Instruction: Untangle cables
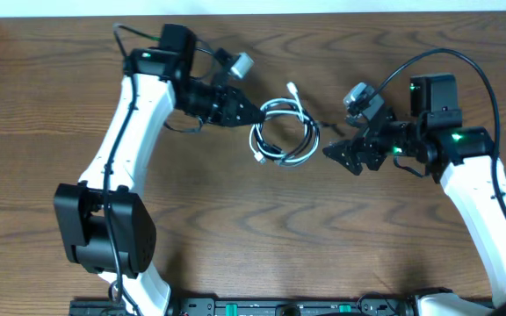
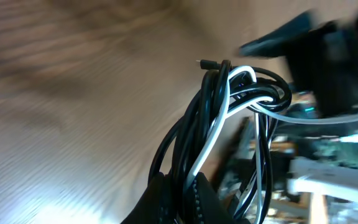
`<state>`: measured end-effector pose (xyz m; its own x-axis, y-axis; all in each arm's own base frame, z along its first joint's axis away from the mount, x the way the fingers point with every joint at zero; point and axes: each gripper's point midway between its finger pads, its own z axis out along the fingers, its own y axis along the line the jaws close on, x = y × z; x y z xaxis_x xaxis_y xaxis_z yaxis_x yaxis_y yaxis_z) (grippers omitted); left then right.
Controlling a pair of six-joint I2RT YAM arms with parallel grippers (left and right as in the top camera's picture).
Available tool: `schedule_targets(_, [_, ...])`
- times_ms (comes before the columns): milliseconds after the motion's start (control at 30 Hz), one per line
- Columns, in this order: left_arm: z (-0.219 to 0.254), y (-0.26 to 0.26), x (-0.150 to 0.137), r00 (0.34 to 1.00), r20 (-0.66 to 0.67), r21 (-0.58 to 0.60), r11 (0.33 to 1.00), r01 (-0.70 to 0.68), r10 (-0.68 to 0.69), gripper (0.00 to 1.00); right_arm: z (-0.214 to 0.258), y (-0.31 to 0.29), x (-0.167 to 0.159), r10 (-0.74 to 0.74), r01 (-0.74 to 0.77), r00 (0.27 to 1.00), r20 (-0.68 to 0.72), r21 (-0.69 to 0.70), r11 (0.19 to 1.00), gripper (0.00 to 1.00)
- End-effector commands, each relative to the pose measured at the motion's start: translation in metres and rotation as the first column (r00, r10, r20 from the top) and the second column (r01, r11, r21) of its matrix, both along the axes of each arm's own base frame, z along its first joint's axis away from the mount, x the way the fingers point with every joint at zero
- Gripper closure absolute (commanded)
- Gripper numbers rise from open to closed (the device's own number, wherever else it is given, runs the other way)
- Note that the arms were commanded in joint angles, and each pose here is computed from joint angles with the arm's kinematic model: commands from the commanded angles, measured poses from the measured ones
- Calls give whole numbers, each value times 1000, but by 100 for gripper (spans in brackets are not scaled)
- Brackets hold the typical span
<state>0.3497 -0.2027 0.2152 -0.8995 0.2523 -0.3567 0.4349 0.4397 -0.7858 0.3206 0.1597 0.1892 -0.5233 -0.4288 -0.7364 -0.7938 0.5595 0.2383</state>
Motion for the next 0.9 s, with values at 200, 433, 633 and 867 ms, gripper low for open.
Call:
schedule_targets(200, [21,-12,-9,999,-29,-151,988,35,-40,93,6,19,16,113,-122,988,107,76,990,18])
schedule_targets(433, [16,-9,-8,999,-35,-117,993,26,-30,92,22,7,41,38,-58,982,187,103,993,34])
schedule_targets(633, [0,-1,-4,1000,-21,-11,1000,11,-11,93,47,2,38,55,-104,970,236,200,974,65])
schedule_targets(867, [-3,-1,1,1000,6,1,1000,8,-8,92,94,8,30,-14,-59,977,214,328,943,99])
